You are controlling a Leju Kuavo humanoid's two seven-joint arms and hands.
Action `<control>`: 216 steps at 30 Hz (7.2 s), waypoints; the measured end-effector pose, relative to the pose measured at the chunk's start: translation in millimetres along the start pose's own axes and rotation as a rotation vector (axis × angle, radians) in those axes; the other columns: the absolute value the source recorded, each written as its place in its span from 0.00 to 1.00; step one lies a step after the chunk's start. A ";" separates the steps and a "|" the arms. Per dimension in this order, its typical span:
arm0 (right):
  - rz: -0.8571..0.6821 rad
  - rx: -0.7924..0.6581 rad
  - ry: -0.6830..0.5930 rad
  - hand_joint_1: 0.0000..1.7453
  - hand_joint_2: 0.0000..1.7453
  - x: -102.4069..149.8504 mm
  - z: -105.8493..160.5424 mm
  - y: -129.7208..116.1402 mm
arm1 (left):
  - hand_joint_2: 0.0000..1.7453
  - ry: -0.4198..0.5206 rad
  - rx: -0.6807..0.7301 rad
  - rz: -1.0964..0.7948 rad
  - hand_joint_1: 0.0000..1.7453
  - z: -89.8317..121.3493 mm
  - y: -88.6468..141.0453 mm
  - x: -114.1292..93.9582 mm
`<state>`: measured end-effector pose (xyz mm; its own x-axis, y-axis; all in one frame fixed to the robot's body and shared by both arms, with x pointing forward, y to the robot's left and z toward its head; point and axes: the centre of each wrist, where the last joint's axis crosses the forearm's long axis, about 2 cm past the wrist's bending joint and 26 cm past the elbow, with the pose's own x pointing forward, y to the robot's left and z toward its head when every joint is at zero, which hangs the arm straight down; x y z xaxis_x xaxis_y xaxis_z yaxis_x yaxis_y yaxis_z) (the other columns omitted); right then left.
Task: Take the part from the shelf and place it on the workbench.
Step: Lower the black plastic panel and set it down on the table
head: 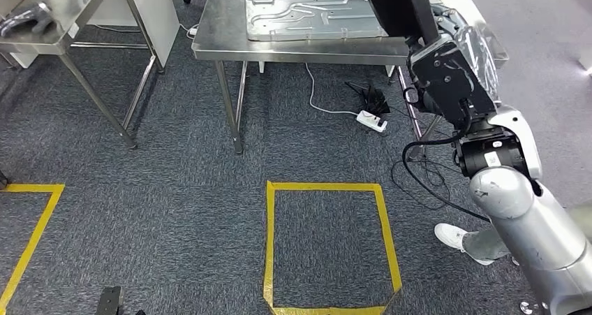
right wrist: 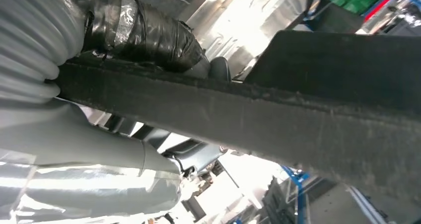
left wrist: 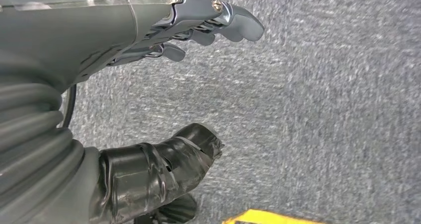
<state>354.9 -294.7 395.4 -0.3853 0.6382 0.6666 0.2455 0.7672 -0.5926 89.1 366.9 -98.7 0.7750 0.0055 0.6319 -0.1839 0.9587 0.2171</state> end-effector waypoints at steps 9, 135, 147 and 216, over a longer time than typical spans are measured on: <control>0.021 0.007 0.018 1.00 1.00 -3.1 -5.3 0.8 | 1.00 -0.024 -0.031 0.001 0.00 -0.4 0.8 0.5; 0.298 -0.034 0.033 1.00 1.00 -29.6 10.3 7.2 | 1.00 -0.020 -0.023 -0.103 0.00 -2.9 6.3 4.2; 0.297 -0.030 0.037 1.00 1.00 -31.3 11.1 8.3 | 1.00 -0.020 -0.028 -0.103 0.00 -3.4 9.0 4.5; 0.456 0.061 0.276 1.00 1.00 -67.7 -12.8 21.4 | 1.00 -0.041 -0.059 -0.097 0.00 -10.0 4.2 18.9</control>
<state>397.5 -320.6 343.4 -0.0009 0.9053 0.4248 0.2781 0.4082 -0.8695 109.0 373.9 -93.2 0.7615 -0.0983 0.6406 -0.0725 0.9693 0.2349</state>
